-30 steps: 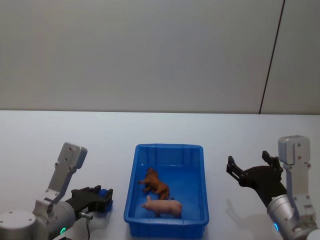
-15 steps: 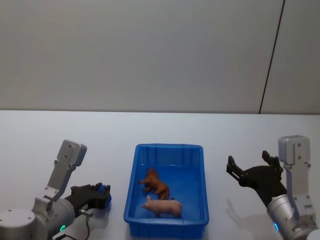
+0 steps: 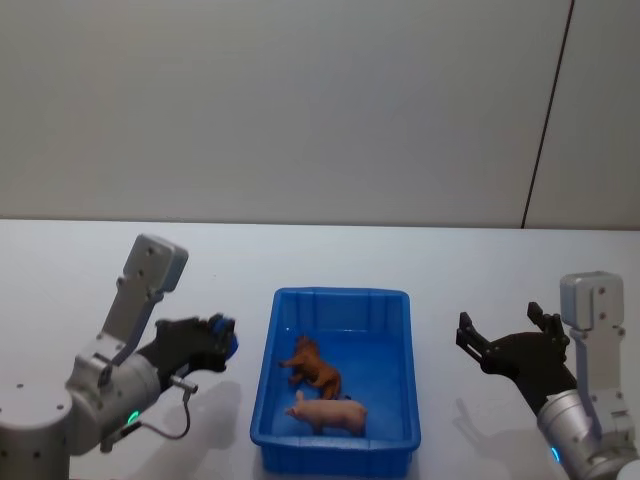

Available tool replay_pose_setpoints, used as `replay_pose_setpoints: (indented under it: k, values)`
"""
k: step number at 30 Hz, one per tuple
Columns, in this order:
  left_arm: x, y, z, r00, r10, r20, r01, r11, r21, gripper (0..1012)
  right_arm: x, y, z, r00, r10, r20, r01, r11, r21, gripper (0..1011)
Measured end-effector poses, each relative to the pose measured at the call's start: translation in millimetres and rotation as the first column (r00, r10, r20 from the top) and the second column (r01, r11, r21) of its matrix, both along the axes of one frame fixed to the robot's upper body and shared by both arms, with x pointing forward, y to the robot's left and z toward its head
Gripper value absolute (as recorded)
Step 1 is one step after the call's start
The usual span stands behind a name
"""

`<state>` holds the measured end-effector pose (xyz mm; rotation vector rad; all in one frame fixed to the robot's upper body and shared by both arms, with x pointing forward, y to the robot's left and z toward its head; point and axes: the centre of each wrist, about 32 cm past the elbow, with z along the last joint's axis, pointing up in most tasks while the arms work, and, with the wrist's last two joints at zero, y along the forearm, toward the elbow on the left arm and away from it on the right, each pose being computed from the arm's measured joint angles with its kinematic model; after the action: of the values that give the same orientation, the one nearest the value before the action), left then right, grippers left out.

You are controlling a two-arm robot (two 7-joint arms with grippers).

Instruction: Pick up the two dolls from the table and place them into the box.

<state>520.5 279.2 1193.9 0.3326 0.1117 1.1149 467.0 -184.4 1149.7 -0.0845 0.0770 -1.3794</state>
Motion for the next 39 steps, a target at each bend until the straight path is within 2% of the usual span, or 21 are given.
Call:
replay_pose_setpoints:
  k: [4, 7, 8, 12, 17, 18, 19, 20, 22, 25, 28, 29, 30, 31, 33, 34, 35, 36, 37, 38, 39]
  values:
    - [2.1, -4.1, 14.3, 0.9971, -0.048, 0.058, 0.048, 0.9988, 0.001, 96, 0.0, 0.0, 0.0, 1.0, 0.0, 0.0, 0.0, 1.0, 0.0, 1001]
    - [3.4, -5.7, 19.6, 0.9937, -0.076, 0.082, 0.076, 0.9971, 0.0, 83, 0.0, 0.0, 0.0, 1.0, 0.0, 0.0, 0.0, 1.0, 0.0, 1001]
    - [4.4, -6.9, 23.3, 0.9907, -0.093, 0.099, 0.094, 0.9956, -0.001, 75, 0.0, 0.0, 0.0, 1.0, 0.0, 0.0, 0.0, 1.0, 0.0, 1001]
    - [6.7, -9.0, 29.4, 0.9827, -0.132, 0.129, 0.134, 0.9909, -0.008, 74, 0.0, 0.0, 0.0, 1.0, 0.0, 0.0, 0.0, 1.0, 0.0, 1001]
    - [11.0, -13.1, 36.7, 0.964, -0.201, 0.174, 0.208, 0.9779, -0.021, 74, 0.0, 0.0, 0.0, 1.0, 0.0, 0.0, 0.0, 1.0, 0.0, 1001]
    - [12.4, -14.2, 37.9, 0.9569, -0.224, 0.185, 0.233, 0.9722, -0.026, 75, 0.0, 0.0, 0.0, 1.0, 0.0, 0.0, 0.0, 1.0, 0.0, 1001]
    - [13.4, -14.9, 38.5, 0.9536, -0.233, 0.19, 0.243, 0.9696, -0.029, 74, 0.0, 0.0, 0.0, 1.0, 0.0, 0.0, 0.0, 1.0, 0.0, 1001]
    - [15.0, -16.1, 39.4, 0.9458, -0.255, 0.201, 0.267, 0.9629, -0.035, 74, 0.0, 0.0, 0.0, 1.0, 0.0, 0.0, 0.0, 1.0, 0.0, 1001]
    - [15.8, -16.7, 39.8, 0.9423, -0.265, 0.205, 0.278, 0.9599, -0.038, 74, 0.0, 0.0, 0.0, 1.0, 0.0, 0.0, 0.0, 1.0, 0.0, 1001]
    - [20.5, -19.9, 40.8, 0.9217, -0.315, 0.226, 0.335, 0.9408, -0.054, 132, 0.0, 0.0, 0.0, 1.0, 0.0, 0.0, 0.0, 1.0, 0.0, 1001]
    - [23.7, -22.0, 40.9, 0.9076, -0.346, 0.239, 0.37, 0.9269, -0.064, 194, 0.0, 0.0, 0.0, 1.0, 0.0, 0.0, 0.0, 1.0, 0.0, 1001]
    - [25.8, -23.3, 40.9, 0.8983, -0.364, 0.246, 0.391, 0.9175, -0.071, 235, 0.0, 0.0, 0.0, 1.0, 0.0, 0.0, 0.0, 1.0, 0.0, 1001]
    - [27.0, -24.5, 41.2, 0.8932, -0.374, 0.25, 0.402, 0.9126, -0.073, 248, 0.0, 0.0, 0.0, 1.0, 0.0, 0.0, 0.0, 1.0, 0.0, 1001]
    - [29.3, -25.9, 40.4, 0.8818, -0.395, 0.257, 0.427, 0.9007, -0.08, 309, 0.0, 0.0, 0.0, 1.0, 0.0, 0.0, 0.0, 1.0, 0.0, 1001]
    - [31.6, -27.5, 39.9, 0.8738, -0.41, 0.261, 0.444, 0.892, -0.085, 346, 0.0, 0.0, 0.0, 1.0, 0.0, 0.0, 0.0, 1.0, 0.0, 1001]
    - [34.3, -29.5, 39.6, 0.8614, -0.431, 0.269, 0.468, 0.8791, -0.091, 381, 0.0, 0.0, 0.0, 1.0, 0.0, 0.0, 0.0, 1.0, 0.0, 1001]
    - [34.3, -29.5, 39.6, 0.8614, -0.431, 0.269, 0.468, 0.8791, -0.091, 409, 0.0, 0.0, 0.0, 1.0, 0.0, 0.0, 0.0, 1.0, 0.0, 1001]
    - [36.3, -30.9, 39.2, 0.8505, -0.448, 0.276, 0.488, 0.8678, -0.095, 437, 0.0, 0.0, 0.0, 1.0, 0.0, 0.0, 0.0, 1.0, 0.0, 1001]
    - [37.8, -32.0, 38.6, 0.8453, -0.456, 0.279, 0.497, 0.8621, -0.098, 465, 0.0, 0.0, 0.0, 1.0, 0.0, 0.0, 0.0, 1.0, 0.0, 1001]
    - [39.9, -33.9, 38.0, 0.8337, -0.473, 0.286, 0.517, 0.8498, -0.103, 521, 0.0, 0.0, 0.0, 1.0, 0.0, 0.0, 0.0, 1.0, 0.0, 1001]
    - [41.2, -35.0, 37.8, 0.8285, -0.48, 0.289, 0.526, 0.8442, -0.105, 547, 0.0, 0.0, 0.0, 1.0, 0.0, 0.0, 0.0, 1.0, 0.0, 1001]
